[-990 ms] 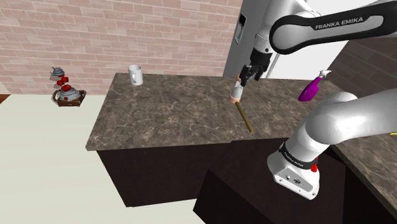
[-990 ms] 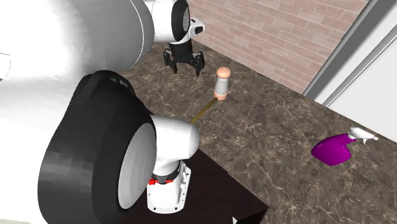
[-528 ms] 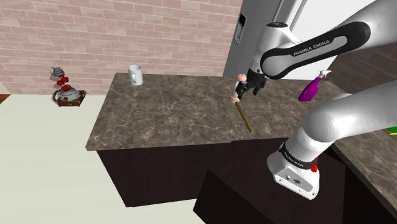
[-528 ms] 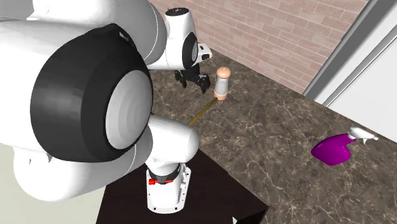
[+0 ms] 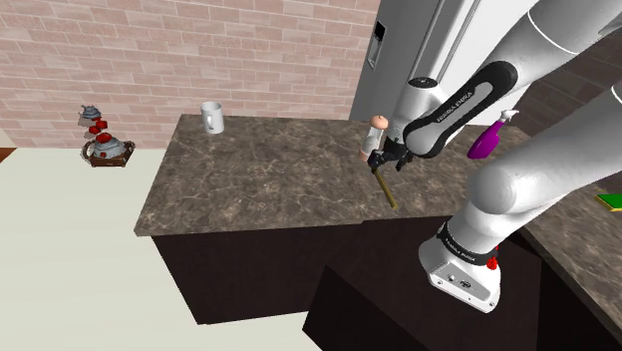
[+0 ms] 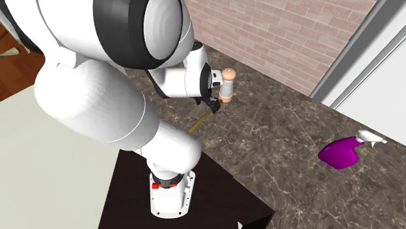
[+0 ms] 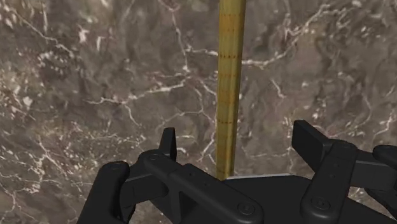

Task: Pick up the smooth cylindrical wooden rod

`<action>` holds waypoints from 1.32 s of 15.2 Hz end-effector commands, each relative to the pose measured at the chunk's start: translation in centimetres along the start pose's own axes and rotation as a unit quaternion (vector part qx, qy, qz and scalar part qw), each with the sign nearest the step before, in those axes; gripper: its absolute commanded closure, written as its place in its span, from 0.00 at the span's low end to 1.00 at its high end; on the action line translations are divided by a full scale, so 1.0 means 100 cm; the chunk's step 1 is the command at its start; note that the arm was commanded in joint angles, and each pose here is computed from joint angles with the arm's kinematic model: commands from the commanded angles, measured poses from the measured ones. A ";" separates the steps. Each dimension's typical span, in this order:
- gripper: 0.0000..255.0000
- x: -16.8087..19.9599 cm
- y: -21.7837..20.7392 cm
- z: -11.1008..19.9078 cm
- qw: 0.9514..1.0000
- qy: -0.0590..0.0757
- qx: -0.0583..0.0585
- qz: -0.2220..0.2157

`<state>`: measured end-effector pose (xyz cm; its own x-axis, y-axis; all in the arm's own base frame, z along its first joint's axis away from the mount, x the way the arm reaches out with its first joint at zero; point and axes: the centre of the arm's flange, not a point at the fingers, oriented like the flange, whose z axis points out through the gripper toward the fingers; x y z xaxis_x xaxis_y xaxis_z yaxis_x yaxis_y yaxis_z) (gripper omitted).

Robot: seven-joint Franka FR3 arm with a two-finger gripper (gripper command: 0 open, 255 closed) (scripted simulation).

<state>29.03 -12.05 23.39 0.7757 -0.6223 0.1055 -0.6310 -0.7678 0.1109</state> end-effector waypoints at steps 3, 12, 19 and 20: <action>0.00 -0.003 0.000 0.026 1.000 0.001 0.001 0.013; 1.00 -0.007 -0.003 0.050 1.000 0.001 0.001 0.013; 1.00 -0.006 -0.003 0.050 1.000 0.001 0.001 0.013; 1.00 -0.005 -0.002 0.045 1.000 0.001 0.001 0.013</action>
<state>29.20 -11.99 18.78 0.7641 -0.6336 0.1211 -0.6443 -0.7586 0.0965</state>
